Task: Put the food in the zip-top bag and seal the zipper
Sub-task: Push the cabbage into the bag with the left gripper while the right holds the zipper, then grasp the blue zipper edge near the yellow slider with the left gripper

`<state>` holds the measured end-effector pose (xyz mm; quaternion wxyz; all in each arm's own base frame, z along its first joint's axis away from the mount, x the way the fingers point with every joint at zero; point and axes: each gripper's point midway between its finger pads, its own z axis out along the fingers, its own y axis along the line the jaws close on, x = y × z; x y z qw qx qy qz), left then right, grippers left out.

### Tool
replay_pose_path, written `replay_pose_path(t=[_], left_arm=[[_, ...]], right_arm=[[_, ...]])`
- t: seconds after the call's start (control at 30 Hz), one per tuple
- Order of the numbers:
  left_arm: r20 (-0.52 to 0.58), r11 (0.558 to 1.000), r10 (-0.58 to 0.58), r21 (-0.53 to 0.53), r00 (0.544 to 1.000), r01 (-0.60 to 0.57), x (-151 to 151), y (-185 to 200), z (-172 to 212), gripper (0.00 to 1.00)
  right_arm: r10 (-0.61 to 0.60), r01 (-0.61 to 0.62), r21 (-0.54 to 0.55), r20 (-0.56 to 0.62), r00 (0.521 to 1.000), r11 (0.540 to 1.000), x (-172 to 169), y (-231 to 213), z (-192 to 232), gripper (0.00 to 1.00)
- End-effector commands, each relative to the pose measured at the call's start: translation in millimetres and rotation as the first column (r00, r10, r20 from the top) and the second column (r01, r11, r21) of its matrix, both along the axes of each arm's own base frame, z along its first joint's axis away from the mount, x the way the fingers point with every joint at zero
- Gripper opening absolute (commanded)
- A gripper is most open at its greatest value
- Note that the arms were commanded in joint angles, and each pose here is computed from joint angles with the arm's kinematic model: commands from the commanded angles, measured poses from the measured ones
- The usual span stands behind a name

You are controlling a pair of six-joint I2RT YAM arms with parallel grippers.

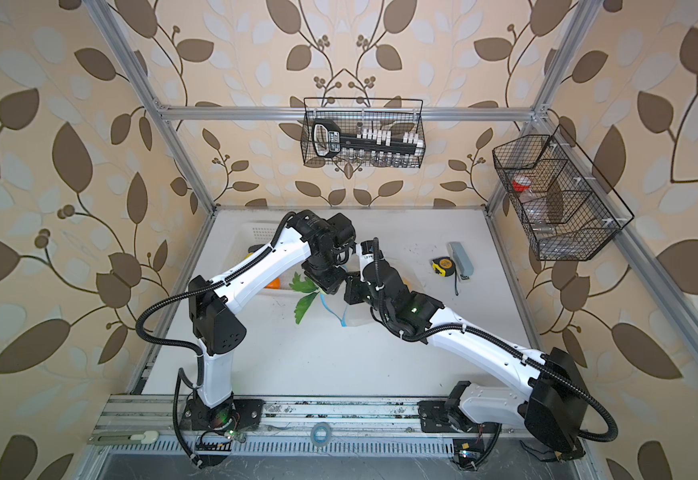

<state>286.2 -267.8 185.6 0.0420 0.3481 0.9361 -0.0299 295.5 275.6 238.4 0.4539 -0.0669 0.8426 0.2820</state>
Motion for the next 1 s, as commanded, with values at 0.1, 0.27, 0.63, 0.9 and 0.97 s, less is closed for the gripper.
replay_pose_path(t=[0.1, 0.27, 0.63, 0.9, 0.97], left_arm=[[-0.025, 0.999, -0.031, -0.025, 0.999, 0.031, -10, -10, 2, 0.53], [-0.021, 0.999, -0.030, -0.032, 0.999, 0.029, -11, -9, 5, 0.53], [-0.002, 1.000, -0.026, -0.004, 1.000, 0.026, -13, 2, 6, 0.51], [0.057, 0.994, 0.027, -0.108, 0.998, -0.021, -16, 12, 13, 0.51], [0.066, 0.984, 0.052, -0.175, 0.996, -0.040, -16, 11, 17, 0.51]], right_arm=[[0.031, -0.031, 0.039, 0.015, 0.999, 0.999, -2, 9, 9, 0.00], [0.030, -0.030, 0.039, 0.018, 0.999, 0.999, -2, 8, 11, 0.00], [0.015, -0.016, 0.040, 0.022, 1.000, 0.999, 0, 3, 15, 0.00], [-0.008, 0.007, 0.038, 0.023, 1.000, 0.999, 3, -8, 16, 0.00], [-0.011, 0.011, 0.040, 0.023, 1.000, 0.999, 4, -10, 17, 0.00]])
